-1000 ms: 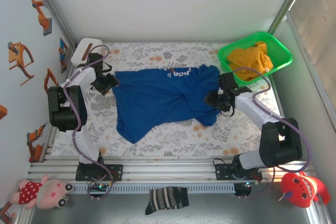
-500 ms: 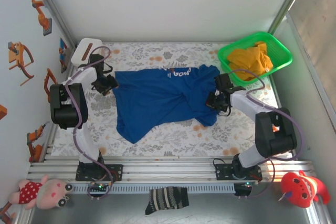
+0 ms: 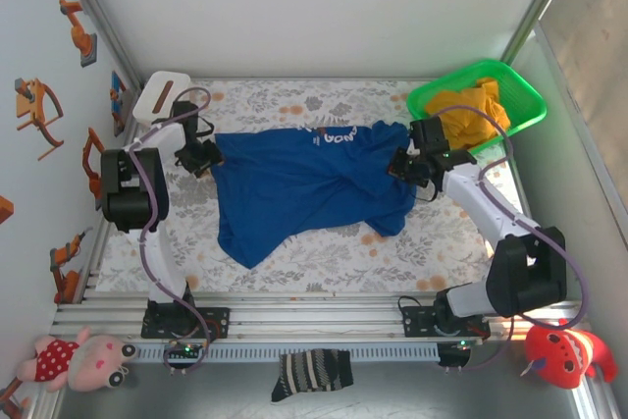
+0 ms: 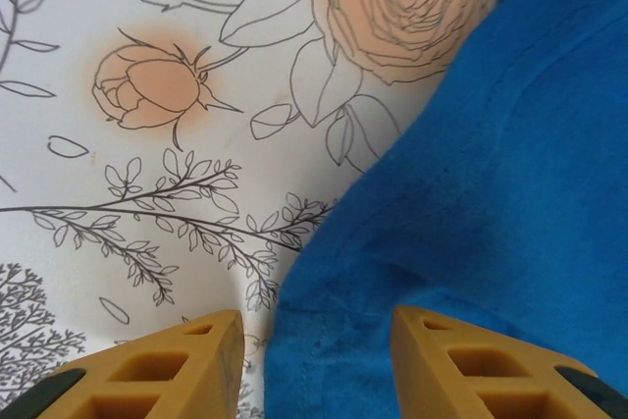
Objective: Fold the inside-out t-shirt
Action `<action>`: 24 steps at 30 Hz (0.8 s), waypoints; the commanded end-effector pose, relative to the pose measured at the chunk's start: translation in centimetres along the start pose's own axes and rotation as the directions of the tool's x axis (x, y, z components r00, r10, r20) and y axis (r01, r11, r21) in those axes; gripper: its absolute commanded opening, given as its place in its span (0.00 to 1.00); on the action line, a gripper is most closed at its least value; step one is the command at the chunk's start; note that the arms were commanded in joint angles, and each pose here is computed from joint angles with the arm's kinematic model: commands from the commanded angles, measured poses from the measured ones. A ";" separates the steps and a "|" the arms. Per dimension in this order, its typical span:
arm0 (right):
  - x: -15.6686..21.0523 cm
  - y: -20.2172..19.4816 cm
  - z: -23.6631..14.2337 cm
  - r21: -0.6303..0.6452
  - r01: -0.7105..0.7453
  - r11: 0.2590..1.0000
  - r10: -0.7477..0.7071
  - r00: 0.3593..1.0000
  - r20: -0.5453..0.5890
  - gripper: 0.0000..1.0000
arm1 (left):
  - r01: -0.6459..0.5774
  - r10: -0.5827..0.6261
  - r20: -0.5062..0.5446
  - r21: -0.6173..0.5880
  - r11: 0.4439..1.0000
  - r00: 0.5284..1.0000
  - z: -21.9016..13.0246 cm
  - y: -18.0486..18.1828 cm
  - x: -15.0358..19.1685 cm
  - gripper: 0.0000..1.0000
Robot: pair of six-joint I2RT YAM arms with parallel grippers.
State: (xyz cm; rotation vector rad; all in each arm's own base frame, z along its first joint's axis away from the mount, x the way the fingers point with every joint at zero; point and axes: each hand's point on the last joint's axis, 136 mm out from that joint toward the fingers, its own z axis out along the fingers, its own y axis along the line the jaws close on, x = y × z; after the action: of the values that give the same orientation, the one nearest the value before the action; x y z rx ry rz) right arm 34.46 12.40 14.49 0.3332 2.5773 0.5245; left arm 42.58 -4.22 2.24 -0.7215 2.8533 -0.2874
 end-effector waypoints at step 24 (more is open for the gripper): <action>-15.7 6.3 -20.9 -0.252 0.047 0.967 0.072 0.893 0.443 0.00 | -0.099 -0.160 0.455 0.493 0.864 0.876 -27.7 -8.4 -8.3 0.00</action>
State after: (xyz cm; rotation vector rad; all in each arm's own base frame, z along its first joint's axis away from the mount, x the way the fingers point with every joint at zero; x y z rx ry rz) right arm 40.12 7.51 35.89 0.3546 2.1284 0.6569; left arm 48.30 -3.63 25.55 -0.6087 2.3156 -0.5996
